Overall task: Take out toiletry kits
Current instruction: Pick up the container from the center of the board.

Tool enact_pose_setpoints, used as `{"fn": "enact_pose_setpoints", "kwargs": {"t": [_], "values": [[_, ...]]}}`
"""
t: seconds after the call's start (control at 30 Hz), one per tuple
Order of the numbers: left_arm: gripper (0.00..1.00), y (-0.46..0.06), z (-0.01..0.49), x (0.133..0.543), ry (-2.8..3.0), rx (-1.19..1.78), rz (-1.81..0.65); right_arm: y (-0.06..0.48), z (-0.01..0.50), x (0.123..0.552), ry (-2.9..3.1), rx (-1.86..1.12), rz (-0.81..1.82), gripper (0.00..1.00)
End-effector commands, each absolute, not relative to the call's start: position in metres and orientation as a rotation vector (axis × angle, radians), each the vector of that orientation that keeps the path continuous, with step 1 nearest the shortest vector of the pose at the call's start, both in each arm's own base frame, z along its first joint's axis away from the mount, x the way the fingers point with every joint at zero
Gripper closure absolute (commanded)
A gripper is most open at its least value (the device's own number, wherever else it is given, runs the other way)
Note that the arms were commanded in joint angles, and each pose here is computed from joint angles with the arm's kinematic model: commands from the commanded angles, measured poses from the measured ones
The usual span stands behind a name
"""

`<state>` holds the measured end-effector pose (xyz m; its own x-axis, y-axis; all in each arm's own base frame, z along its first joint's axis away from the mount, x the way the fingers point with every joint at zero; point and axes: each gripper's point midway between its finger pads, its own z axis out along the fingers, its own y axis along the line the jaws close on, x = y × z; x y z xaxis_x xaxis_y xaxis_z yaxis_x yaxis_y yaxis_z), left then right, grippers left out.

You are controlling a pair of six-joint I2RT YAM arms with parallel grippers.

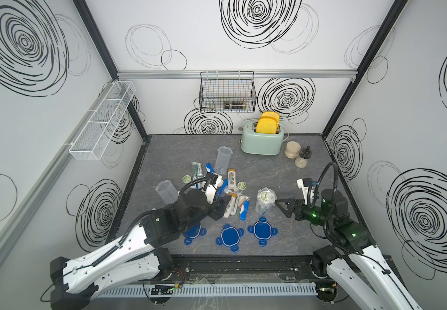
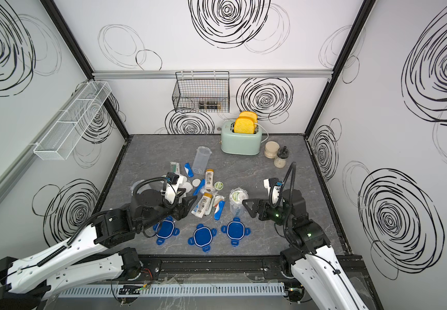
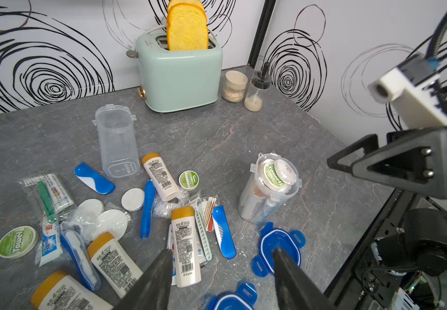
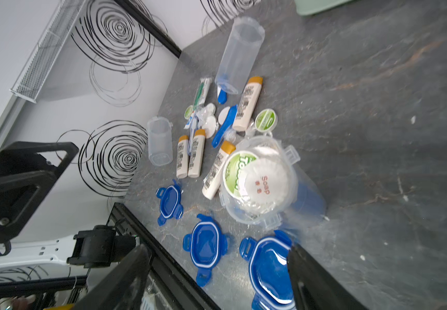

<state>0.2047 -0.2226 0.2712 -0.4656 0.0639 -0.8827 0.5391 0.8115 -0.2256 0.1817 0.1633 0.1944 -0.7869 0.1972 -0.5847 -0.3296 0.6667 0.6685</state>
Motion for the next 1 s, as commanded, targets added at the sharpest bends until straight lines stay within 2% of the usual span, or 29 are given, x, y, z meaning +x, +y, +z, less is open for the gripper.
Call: {"fn": "enact_pose_setpoints", "kwargs": {"t": [0.0,0.47,0.77,0.97], "values": [[0.37,-0.217,0.264,0.201,2.029,0.426,-0.622,0.177,0.178,0.173,2.268,-0.115,1.124,0.18],[0.36,-0.203,0.235,0.194,2.121,0.388,-0.599,0.194,0.118,0.17,2.306,-0.188,0.968,0.18],[0.36,-0.203,0.23,0.195,2.138,0.39,-0.581,0.19,0.104,0.179,2.152,-0.197,0.95,0.19],[0.36,-0.203,0.227,0.194,2.14,0.394,-0.585,0.194,0.101,0.18,2.023,-0.316,0.934,0.16]]}}
